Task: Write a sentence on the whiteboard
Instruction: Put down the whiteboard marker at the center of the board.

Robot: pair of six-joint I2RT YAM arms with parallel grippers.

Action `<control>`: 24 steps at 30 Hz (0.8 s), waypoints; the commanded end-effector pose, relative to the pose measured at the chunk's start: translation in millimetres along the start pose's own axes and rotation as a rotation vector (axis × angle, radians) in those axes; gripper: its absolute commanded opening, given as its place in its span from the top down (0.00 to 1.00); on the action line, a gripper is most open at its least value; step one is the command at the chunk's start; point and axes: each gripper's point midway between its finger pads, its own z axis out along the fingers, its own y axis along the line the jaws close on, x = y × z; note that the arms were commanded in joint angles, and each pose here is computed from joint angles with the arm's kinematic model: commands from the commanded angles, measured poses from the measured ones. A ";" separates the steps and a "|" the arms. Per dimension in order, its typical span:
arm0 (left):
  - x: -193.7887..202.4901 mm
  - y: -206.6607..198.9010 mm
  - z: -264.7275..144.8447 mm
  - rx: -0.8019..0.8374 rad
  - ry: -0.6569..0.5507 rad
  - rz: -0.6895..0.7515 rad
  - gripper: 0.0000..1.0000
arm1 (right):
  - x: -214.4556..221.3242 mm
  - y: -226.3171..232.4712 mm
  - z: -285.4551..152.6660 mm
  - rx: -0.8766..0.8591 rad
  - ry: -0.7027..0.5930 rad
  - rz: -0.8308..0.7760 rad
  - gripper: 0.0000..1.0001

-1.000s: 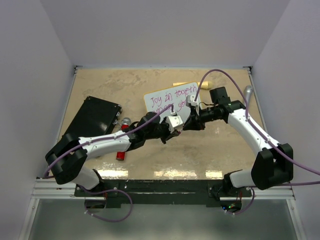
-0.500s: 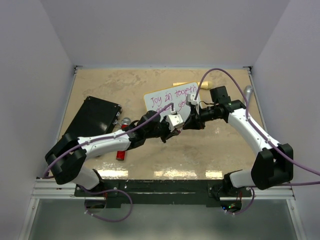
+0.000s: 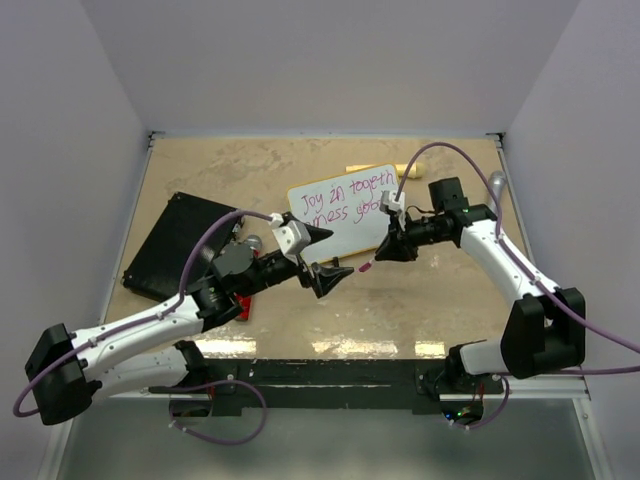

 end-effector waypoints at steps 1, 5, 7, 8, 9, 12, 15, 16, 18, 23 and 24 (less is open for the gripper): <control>13.0 49.1 -22.4 -0.338 0.047 -0.212 0.00 | 0.2 -16.8 -21.7 0.123 0.011 -0.031 0.97; 22.5 72.1 -46.2 -0.459 0.113 -0.293 0.00 | 20.9 -41.4 -42.2 0.301 0.098 0.011 0.92; 21.1 79.9 -60.1 -0.493 0.103 -0.317 0.00 | 34.8 -46.8 -43.6 0.325 0.152 0.037 0.89; 20.2 82.4 -64.0 -0.502 0.096 -0.320 0.00 | 40.9 -49.3 -45.1 0.327 0.173 0.037 0.88; 17.4 87.0 -70.5 -0.520 0.082 -0.327 0.00 | 45.1 -48.8 -47.0 0.325 0.192 0.051 0.87; 19.8 88.2 -78.4 -0.532 0.092 -0.341 0.00 | 52.3 -54.9 -53.7 0.348 0.211 0.076 0.82; 21.5 89.7 -85.0 -0.553 0.108 -0.343 0.00 | 59.4 -62.6 -62.6 0.388 0.225 0.103 0.75; 19.4 90.8 -86.8 -0.561 0.104 -0.342 0.00 | 62.2 -64.4 -65.2 0.395 0.231 0.113 0.73; 22.6 91.5 -92.1 -0.575 0.125 -0.338 0.00 | 70.9 -66.9 -68.1 0.395 0.244 0.129 0.72; 19.9 96.8 -96.6 -0.597 0.131 -0.333 0.00 | 83.2 -72.5 -79.0 0.429 0.262 0.155 0.60; 20.1 99.2 -98.2 -0.607 0.136 -0.330 0.00 | 81.0 -72.7 -82.0 0.438 0.256 0.150 0.60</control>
